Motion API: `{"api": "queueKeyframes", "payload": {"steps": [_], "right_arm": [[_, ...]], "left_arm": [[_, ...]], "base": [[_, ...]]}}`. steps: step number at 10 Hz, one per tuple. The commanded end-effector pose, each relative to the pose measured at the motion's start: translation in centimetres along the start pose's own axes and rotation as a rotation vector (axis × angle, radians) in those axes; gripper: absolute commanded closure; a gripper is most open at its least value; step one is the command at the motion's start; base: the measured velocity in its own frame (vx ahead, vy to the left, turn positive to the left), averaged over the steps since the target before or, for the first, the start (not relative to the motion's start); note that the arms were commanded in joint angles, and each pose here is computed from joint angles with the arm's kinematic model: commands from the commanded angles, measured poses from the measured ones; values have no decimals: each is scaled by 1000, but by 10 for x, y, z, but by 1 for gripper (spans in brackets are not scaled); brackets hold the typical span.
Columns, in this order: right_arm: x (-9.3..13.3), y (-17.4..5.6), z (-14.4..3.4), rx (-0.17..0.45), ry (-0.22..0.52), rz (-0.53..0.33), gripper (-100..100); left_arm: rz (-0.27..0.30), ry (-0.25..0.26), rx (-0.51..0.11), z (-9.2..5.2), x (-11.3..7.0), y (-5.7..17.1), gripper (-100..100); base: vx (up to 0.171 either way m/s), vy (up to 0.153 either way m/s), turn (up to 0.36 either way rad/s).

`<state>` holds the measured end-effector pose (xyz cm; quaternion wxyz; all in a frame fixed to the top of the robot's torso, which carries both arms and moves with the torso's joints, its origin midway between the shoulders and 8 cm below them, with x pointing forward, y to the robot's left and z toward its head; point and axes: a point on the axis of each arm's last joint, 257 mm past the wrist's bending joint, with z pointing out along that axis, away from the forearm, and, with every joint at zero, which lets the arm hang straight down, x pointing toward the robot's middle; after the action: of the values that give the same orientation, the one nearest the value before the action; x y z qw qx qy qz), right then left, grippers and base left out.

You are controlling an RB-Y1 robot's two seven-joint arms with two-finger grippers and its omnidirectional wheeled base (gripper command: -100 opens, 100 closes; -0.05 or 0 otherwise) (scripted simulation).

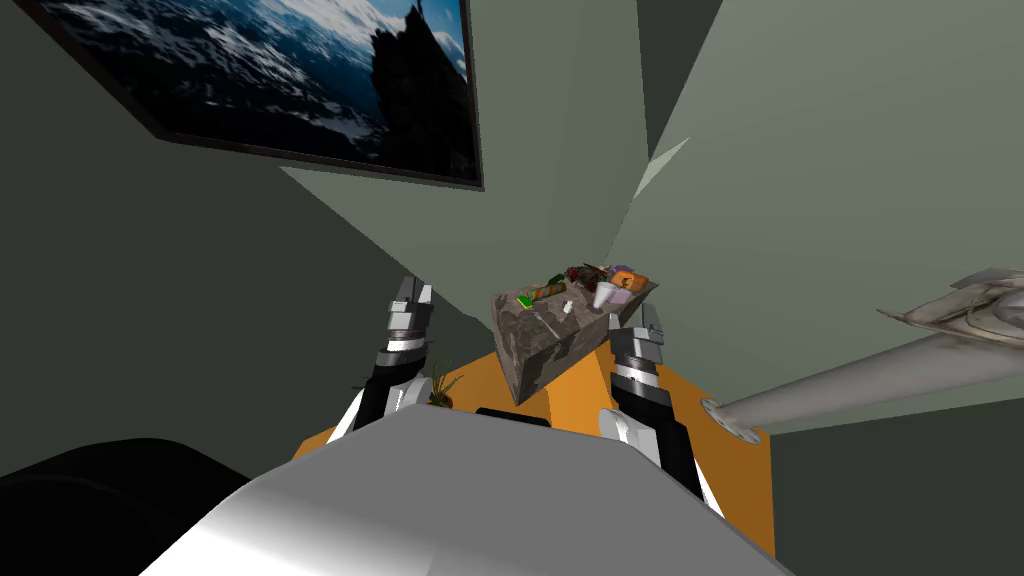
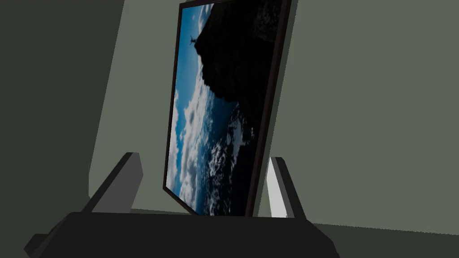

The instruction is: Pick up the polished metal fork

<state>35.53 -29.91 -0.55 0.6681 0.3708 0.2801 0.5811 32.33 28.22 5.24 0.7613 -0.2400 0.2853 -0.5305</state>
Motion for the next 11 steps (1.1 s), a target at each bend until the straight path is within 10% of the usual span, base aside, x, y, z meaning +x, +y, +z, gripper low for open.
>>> {"api": "queueKeyframes", "payload": {"steps": [1, 11], "right_arm": [[0, -11, -5, 27, 23, -21, -100], [-54, -133, -95, 380, 145, -226, -100]], "left_arm": [[0, 0, 0, 0, 0, 0, 0], [0, 0, 0, 0, 0, 0, 0]], "base": [[-23, 8, 93], [-91, 35, 179]]}}
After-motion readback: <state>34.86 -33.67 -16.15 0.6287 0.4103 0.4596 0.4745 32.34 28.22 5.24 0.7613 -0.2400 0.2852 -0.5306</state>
